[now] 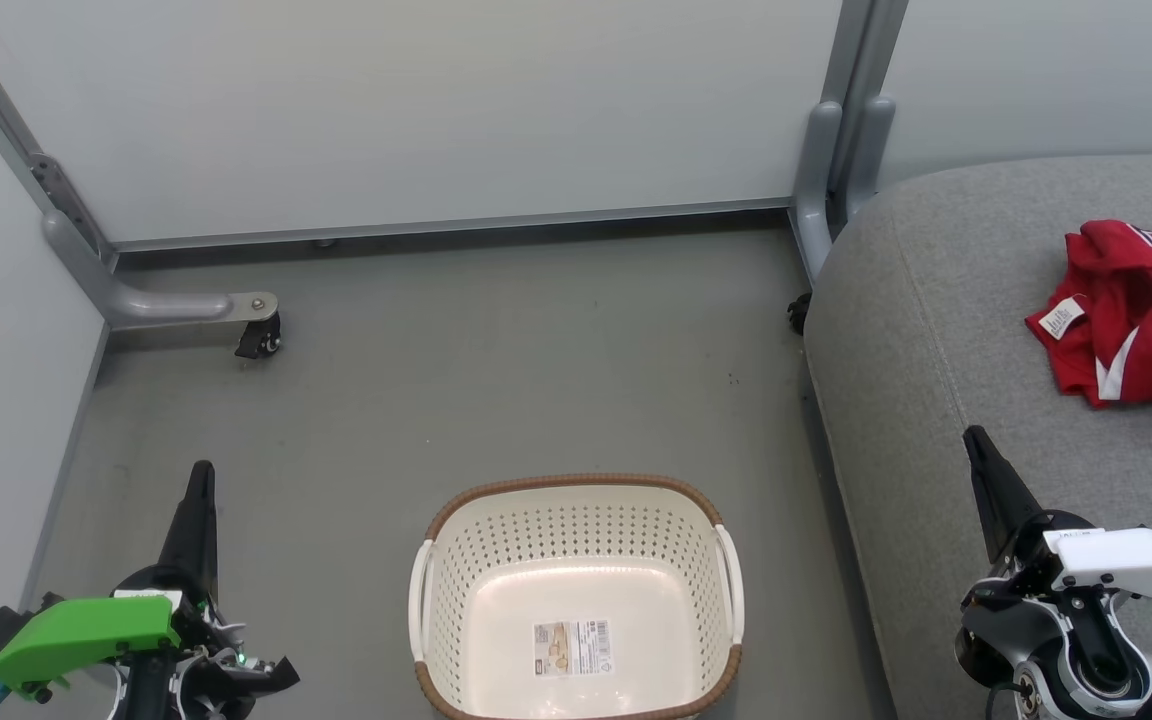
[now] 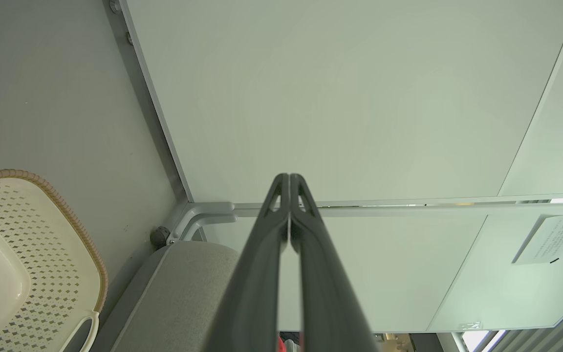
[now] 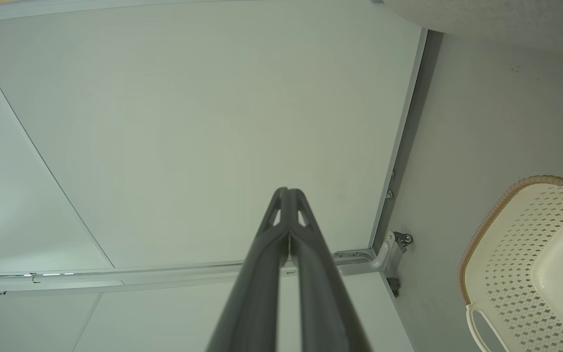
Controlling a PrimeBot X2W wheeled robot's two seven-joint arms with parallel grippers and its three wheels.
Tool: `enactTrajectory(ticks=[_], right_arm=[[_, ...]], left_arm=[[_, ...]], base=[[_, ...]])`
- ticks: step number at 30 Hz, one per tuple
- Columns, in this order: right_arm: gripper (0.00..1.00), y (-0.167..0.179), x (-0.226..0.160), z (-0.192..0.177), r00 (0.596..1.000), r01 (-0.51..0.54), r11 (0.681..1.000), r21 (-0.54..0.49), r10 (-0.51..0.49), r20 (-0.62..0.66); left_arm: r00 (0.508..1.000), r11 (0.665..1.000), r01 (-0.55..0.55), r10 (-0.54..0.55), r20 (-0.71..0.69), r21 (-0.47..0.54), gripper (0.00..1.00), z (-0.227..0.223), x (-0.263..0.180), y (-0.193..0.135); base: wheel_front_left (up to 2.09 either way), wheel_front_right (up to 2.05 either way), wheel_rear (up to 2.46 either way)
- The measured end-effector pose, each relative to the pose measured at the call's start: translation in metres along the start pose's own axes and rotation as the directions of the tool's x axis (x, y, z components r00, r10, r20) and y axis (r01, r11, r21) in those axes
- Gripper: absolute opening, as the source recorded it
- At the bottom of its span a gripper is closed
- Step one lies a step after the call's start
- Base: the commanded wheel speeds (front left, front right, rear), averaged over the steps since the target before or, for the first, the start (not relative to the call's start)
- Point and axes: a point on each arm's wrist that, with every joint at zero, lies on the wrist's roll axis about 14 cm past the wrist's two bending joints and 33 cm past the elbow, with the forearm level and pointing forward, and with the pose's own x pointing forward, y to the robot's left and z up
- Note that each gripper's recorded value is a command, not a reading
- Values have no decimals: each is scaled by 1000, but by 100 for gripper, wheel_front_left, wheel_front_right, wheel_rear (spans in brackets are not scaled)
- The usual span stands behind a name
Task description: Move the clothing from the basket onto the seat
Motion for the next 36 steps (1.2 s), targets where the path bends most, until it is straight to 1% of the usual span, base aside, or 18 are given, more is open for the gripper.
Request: enactTrajectory(ticks=[36], right_arm=[[0, 0, 0, 0, 1000, 0, 1000, 1, 0, 0]], left_arm=[[1000, 1000, 0, 0, 0, -1, 0, 0, 0, 0]], base=[[0, 0, 0]])
